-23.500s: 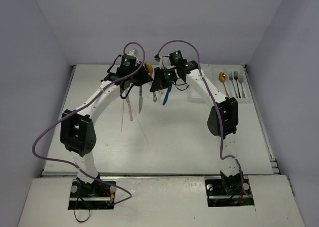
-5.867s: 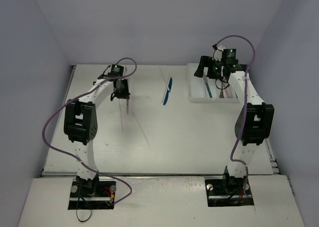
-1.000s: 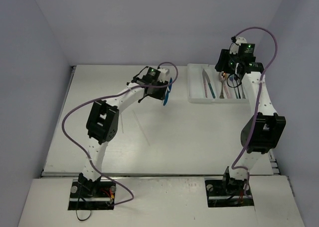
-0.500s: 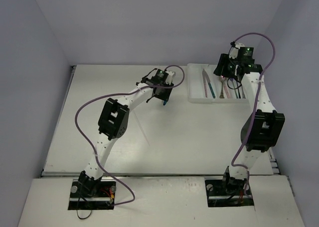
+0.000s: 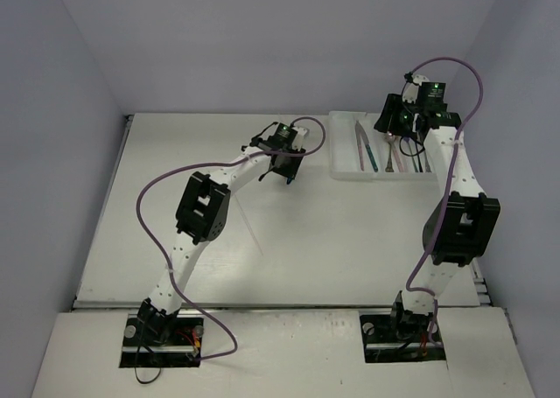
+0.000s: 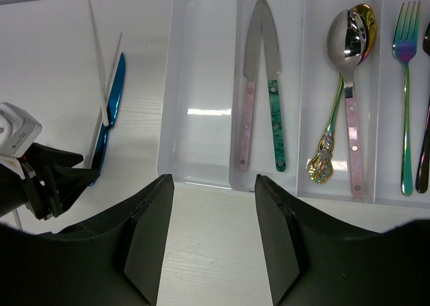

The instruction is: Sort the eating utensils into containers

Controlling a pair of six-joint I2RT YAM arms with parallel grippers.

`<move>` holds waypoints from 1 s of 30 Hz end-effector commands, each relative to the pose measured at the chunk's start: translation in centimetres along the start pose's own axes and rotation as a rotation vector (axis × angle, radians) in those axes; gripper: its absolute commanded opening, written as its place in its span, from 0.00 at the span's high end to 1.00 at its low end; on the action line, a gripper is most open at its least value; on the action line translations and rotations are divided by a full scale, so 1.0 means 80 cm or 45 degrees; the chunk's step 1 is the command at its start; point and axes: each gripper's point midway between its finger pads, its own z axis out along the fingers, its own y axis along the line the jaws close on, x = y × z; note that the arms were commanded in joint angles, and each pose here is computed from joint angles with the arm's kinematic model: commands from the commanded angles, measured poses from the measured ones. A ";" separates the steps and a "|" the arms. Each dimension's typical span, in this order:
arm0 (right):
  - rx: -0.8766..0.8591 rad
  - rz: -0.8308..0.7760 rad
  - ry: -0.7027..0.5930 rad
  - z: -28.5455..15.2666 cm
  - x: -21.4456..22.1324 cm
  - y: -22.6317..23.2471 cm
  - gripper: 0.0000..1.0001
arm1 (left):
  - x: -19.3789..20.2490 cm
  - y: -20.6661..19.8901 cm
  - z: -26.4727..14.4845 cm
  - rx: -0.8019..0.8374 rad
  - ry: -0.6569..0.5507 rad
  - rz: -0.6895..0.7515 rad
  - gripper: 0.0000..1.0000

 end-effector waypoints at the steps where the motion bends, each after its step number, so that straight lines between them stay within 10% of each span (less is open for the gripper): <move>1: -0.032 0.002 -0.056 -0.004 -0.016 0.004 0.51 | -0.051 -0.008 -0.033 -0.034 -0.140 0.045 0.61; 30: -0.048 0.016 -0.051 -0.003 -0.015 0.004 0.51 | -0.051 -0.031 -0.025 -0.052 -0.143 0.112 0.61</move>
